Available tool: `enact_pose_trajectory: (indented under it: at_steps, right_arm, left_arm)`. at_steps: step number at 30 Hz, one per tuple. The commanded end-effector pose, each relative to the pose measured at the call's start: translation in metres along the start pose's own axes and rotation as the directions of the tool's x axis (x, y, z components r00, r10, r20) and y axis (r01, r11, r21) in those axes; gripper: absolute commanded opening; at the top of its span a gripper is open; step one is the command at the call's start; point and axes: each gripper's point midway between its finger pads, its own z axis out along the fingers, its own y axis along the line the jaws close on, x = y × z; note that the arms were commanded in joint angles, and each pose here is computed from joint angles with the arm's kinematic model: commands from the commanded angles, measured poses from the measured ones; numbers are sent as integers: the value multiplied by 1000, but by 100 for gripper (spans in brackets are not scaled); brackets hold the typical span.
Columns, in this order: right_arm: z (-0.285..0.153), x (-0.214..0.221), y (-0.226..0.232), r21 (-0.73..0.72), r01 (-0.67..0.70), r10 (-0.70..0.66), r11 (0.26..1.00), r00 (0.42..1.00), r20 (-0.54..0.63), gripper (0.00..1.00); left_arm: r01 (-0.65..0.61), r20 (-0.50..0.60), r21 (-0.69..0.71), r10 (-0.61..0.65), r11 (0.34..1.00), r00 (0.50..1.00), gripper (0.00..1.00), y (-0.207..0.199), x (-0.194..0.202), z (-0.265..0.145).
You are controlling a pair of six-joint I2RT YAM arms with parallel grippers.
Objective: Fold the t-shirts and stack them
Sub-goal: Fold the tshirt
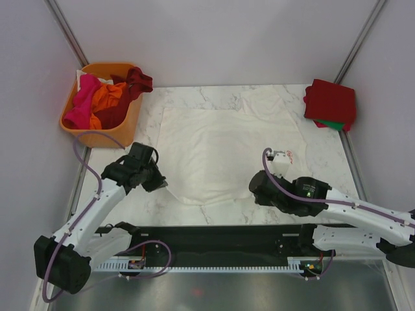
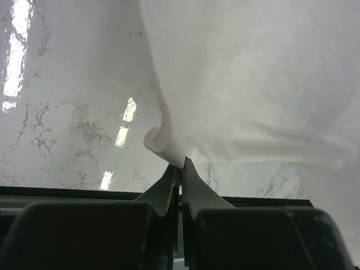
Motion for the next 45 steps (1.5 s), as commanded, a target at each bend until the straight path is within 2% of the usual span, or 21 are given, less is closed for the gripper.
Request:
enact_pose_trajectory:
  at_steps: [1, 8, 14, 20, 25, 33, 40, 45]
  right_arm:
    - [-14, -38, 2, 55, 62, -68, 997, 991, 118, 0]
    - [-19, -74, 8, 121, 96, -119, 988, 974, 195, 0]
    - [-28, -120, 3, 153, 48, -89, 987, 956, 278, 0]
    - [-13, -146, -1, 197, 66, -119, 978, 955, 272, 0]
    - [6, -164, -9, 225, 54, -114, 973, 959, 259, 0]
    - [36, -205, -24, 274, 46, -115, 961, 963, 243, 0]
    - [52, -247, -31, 286, 22, -100, 958, 960, 262, 0]
    - [78, -263, -34, 302, 35, -108, 953, 968, 228, 0]
  left_arm:
    - [-76, -15, 45, 77, 996, 997, 2, -16, -5, -22]
    - [-116, 25, 35, 115, 993, 993, 2, -27, -24, -38]
    - [-128, 60, 16, 127, 992, 990, 2, -30, -48, -47]
    - [-129, 68, -7, 129, 992, 989, 2, -38, -71, -43]
    - [-117, 117, -32, 120, 993, 986, 2, -44, -98, -42]
    - [-136, 82, -64, 141, 989, 987, 2, -45, -116, -23]
    - [-154, 17, -104, 156, 983, 988, 2, -49, -130, 11]
    - [-156, -32, -146, 152, 977, 988, 2, -42, -137, 34]
